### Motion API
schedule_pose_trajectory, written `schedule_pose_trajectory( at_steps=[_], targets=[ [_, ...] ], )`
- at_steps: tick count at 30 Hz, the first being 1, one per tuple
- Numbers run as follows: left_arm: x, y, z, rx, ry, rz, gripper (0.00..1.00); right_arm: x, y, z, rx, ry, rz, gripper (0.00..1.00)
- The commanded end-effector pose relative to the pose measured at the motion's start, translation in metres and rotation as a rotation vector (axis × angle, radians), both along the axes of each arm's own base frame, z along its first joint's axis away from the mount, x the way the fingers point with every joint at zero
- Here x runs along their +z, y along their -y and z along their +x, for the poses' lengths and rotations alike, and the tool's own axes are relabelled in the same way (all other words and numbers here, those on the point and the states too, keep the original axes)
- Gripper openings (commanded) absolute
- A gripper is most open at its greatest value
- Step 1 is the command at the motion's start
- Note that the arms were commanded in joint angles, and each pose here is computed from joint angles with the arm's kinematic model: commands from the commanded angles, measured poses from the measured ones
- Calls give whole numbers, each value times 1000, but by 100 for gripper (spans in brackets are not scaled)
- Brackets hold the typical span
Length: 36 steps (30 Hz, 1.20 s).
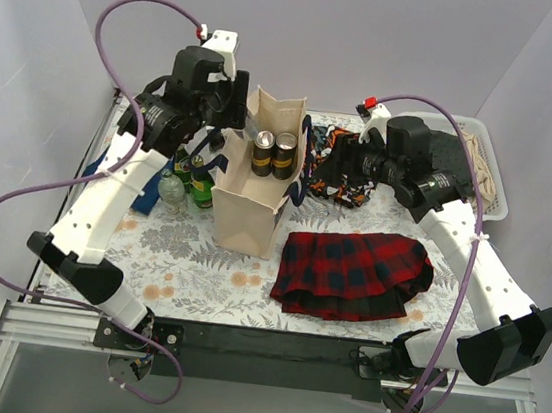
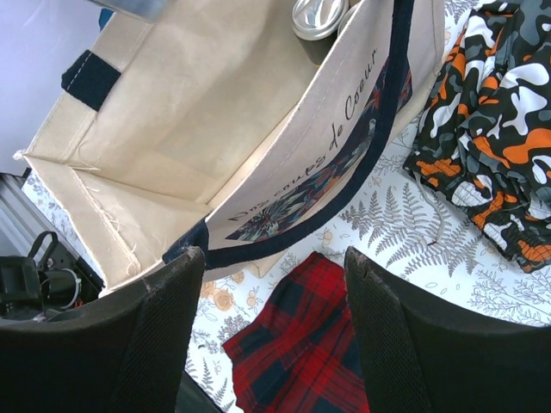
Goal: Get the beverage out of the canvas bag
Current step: Place the drink at the center of the board.
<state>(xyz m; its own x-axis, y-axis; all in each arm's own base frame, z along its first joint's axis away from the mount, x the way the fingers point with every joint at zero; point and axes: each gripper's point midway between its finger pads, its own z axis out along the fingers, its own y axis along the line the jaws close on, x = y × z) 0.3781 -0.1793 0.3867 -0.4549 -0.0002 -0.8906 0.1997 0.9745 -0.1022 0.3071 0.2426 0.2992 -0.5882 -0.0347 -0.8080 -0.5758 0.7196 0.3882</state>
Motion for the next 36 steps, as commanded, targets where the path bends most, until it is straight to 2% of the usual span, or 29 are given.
schedule_pose_trajectory(
  at_steps=[1,17,23,31,36],
  targets=[
    [44,-25,-21,76,134,-72,0,17,1,-1,-2,45,36,72],
    [68,-84,-74,256,210,-126,0,7,-5,-1,17,15,42,72],
    [49,-97,-83,331,136,-104,0,4,-9,-2,31,-4,50,72],
    [33,-105,-106,338,89,-130,0,-1,-15,1,48,-27,65,72],
    [8,-103,-107,333,27,-93,0,-3,-17,2,58,-32,67,72]
  ],
)
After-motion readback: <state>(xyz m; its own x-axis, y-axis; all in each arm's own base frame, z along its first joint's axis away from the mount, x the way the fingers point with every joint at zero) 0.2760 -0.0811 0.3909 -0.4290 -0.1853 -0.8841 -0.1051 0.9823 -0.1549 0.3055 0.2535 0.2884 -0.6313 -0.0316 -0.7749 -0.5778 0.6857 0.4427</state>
